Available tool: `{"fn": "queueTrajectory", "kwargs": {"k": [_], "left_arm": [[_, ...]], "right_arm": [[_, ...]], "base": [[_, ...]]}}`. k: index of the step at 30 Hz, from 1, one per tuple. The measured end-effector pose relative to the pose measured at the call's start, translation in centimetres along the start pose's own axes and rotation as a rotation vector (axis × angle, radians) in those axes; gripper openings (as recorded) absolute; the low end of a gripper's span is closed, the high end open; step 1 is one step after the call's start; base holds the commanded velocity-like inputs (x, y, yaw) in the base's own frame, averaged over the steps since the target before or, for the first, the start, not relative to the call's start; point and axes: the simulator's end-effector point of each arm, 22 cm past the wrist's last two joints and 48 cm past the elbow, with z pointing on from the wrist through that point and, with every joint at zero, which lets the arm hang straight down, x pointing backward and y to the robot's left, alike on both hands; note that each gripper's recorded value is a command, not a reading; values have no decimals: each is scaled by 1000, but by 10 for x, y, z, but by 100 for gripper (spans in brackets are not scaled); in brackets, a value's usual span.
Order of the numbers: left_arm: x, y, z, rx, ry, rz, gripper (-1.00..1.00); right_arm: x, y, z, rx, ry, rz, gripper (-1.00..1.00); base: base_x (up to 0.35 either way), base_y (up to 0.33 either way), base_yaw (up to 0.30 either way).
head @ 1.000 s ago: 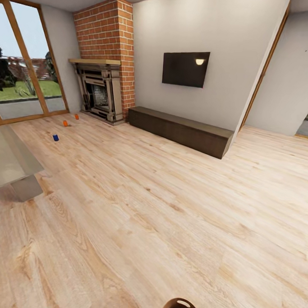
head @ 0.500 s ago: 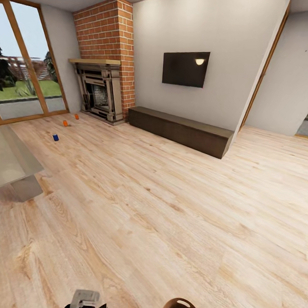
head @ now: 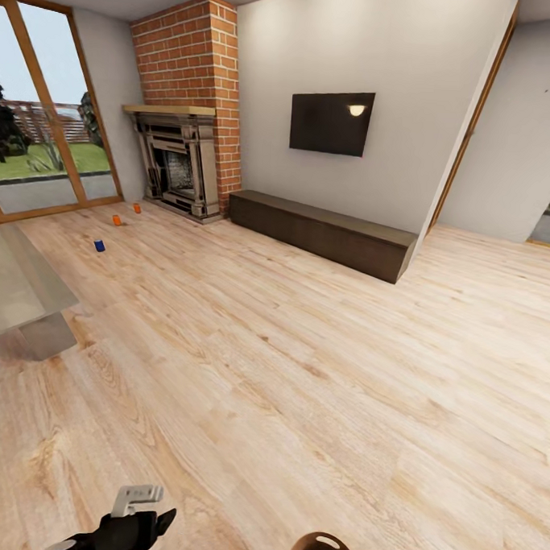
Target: Put the three can of soda from the living room inside the tash can in the kitchen.
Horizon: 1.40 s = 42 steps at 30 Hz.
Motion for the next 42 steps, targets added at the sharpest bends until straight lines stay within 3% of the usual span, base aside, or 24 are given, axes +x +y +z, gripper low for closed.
{"fn": "queueTrajectory", "kwargs": {"k": [12, 42], "left_arm": [[-18, 1, -5, -6, -35, 7, 100], [26, 12, 42, -5, -24, 10, 100]], "right_arm": [[0, 0, 0, 0, 0, 1, 100], [30, -1, 53, -1, 1, 1, 100]], "base": [[0, 0, 0], [0, 0, 0]]}}
